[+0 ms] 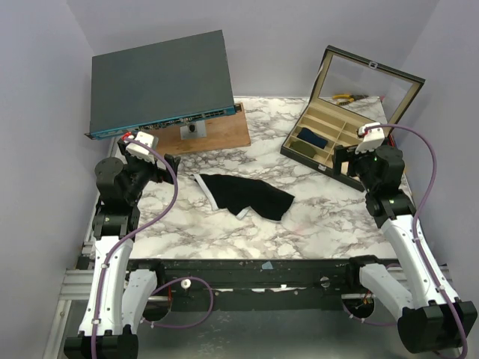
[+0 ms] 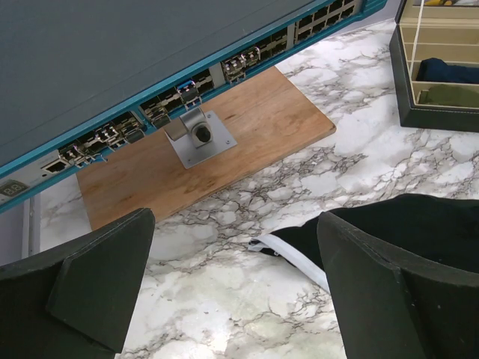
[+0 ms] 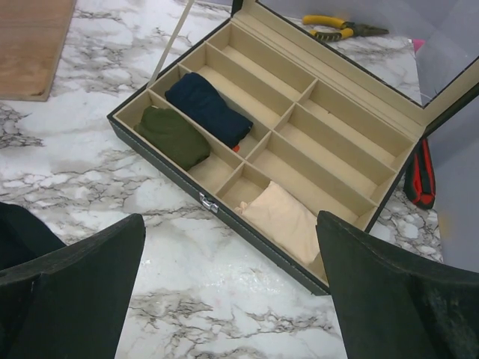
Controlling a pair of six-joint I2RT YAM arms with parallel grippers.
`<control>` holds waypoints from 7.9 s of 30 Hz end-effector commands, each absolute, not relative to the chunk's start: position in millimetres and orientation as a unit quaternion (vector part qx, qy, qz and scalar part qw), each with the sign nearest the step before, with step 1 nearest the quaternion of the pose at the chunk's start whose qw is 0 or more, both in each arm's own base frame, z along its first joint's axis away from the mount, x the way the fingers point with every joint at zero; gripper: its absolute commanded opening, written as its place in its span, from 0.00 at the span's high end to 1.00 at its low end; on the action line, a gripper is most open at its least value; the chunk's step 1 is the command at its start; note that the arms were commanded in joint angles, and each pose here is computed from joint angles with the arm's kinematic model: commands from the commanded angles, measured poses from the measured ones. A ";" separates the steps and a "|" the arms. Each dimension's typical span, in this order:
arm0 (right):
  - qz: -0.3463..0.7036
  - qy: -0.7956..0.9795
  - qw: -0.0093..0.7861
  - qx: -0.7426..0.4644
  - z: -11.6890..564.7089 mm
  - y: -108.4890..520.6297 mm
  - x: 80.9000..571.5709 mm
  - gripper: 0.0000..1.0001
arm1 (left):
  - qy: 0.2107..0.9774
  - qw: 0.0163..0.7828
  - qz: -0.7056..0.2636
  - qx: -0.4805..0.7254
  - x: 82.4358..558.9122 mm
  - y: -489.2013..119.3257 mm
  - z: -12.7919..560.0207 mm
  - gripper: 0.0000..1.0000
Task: Roll the underwear
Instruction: Flatten out the underwear at the center of the board.
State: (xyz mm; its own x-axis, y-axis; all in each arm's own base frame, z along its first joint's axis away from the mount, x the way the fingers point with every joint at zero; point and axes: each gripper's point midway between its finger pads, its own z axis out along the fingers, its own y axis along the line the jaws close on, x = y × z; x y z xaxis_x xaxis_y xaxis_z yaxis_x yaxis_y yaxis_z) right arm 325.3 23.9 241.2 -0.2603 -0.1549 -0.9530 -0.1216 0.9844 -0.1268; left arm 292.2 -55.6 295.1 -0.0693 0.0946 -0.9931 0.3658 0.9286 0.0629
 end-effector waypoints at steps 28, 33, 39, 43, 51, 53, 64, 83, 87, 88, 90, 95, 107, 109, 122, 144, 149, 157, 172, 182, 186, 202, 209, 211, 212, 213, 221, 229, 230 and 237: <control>0.089 0.803 0.518 -0.283 207.3 75.2 293.4 0.00 | 0.708 0.680 -0.081 0.175 284.5 -51.8 311.5 0.01; 0.125 0.795 0.474 -0.356 191.7 95.0 281.6 0.00 | 0.717 0.648 -0.107 0.236 274.3 -67.8 290.5 0.01; 0.135 0.763 0.436 -0.457 164.5 156.4 276.7 0.02 | 0.738 0.575 -0.160 0.315 252.4 -91.4 247.5 0.01; 0.143 0.725 0.410 -0.534 141.6 211.0 260.6 0.04 | 0.751 0.536 -0.139 0.359 245.3 -96.4 216.8 0.01; 0.136 0.711 0.328 -0.607 75.5 245.4 239.8 0.12 | 0.755 0.514 -0.090 0.397 246.5 -103.9 183.7 0.01; 0.128 0.711 0.320 -0.613 63.6 245.9 239.0 0.12 | 0.754 0.511 -0.091 0.403 247.7 -108.6 179.7 0.01; 0.097 0.758 0.271 -0.585 37.0 244.9 249.0 0.58 | 0.755 0.494 -0.102 0.419 254.7 -124.0 171.8 0.01; 0.160 0.907 0.270 -0.282 157.0 150.5 346.4 0.76 | 0.740 0.475 -0.085 0.468 257.8 -141.1 161.4 0.01; 0.158 0.919 0.237 -0.272 126.4 135.5 343.7 0.42 | 0.738 0.468 -0.086 0.479 260.2 -150.2 159.4 0.01; 0.174 0.914 0.239 -0.278 126.9 140.4 340.2 0.38 | 0.736 0.468 -0.087 0.482 260.8 -152.8 159.5 0.01; 0.214 0.894 0.248 -0.304 134.5 153.7 329.5 0.29 | 0.736 0.465 -0.089 0.483 262.6 -156.8 158.9 0.01; 0.227 0.855 0.265 -0.384 140.6 178.4 306.1 0.24 | 0.741 0.454 -0.106 0.483 264.8 -169.0 158.2 0.01; 0.132 0.846 0.233 -0.461 54.5 194.5 296.3 0.28 | 0.761 0.445 -0.095 0.464 261.4 -162.0 151.0 0.01; 0.114 0.848 0.233 -0.461 43.4 190.7 301.0 0.29 | 0.761 0.445 -0.090 0.463 259.0 -158.7 148.8 0.01; 0.180 0.848 0.200 -0.457 67.3 208.5 279.8 0.99 | 0.759 0.452 -0.082 0.460 260.6 -156.4 154.0 0.01; 0.227 0.848 0.242 -0.413 199.6 215.9 279.1 0.99 | 0.690 0.454 -0.109 0.553 283.3 -240.8 153.9 0.01; 0.180 0.901 0.203 -0.339 152.8 135.5 296.5 0.99 | 0.716 0.425 -0.081 0.548 295.8 -245.8 131.5 0.01; 0.064 0.944 0.135 -0.293 90.9 31.1 287.3 0.74 | 0.735 0.413 -0.051 0.535 299.1 -233.6 120.6 0.01; 0.171 0.852 0.194 -0.456 112.7 153.8 273.3 0.16 | 0.742 0.408 -0.059 0.529 274.2 -215.9 123.0 0.01; 0.170 0.842 0.162 -0.486 74.6 172.9 305.6 0.14 | 0.742 0.402 -0.068 0.533 260.9 -209.6 121.7 0.01; 0.174 0.839 0.157 -0.491 66.7 176.9 310.7 0.14 | 0.744 0.399 -0.067 0.532 259.4 -207.7 118.5 0.01; 0.212 0.830 0.149 -0.494 81.2 182.2 289.4 0.99 | 0.745 0.391 -0.076 0.535 261.9 -214.3 115.1 0.01; 0.204 0.823 0.203 -0.491 141.9 186.3 299.5 0.99 | 0.739 0.402 -0.127 0.525 263.8 -238.1 138.9 0.01; 0.208 0.819 0.219 -0.487 161.9 189.1 300.3 0.99 | 0.737 0.403 -0.161 0.517 262.6 -252.4 151.1 0.01; 0.210 0.817 0.228 -0.487 171.2 190.6 300.3 0.99 | 0.736 0.399 -0.187 0.515 259.3 -261.1 157.1 0.01; 0.214 0.813 0.240 -0.485 181.8 192.7 300.9 0.99 | 0.732 0.398 -0.212 0.511 257.1 -270.6 165.1 0.01; 0.244 0.794 0.315 -0.459 235.0 208.3 304.4 0.99 | 0.701 0.397 -0.323 0.497 263.9 -326.9 189.6 0.01; 0.241 0.785 0.306 -0.481 220.6 198.7 283.3 0.99 | 0.664 0.395 -0.301 0.559 289.4 -343.9 158.5 0.01; 0.239 0.785 0.310 -0.480 218.2 197.5 282.2 0.99 | 0.661 0.387 -0.304 0.566 288.6 -344.6 151.0 0.01; 0.258 0.782 0.306 -0.478 202.8 194.0 257.4 0.99 | 0.649 0.337 -0.390 0.559 280.5 -353.4 128.0 0.01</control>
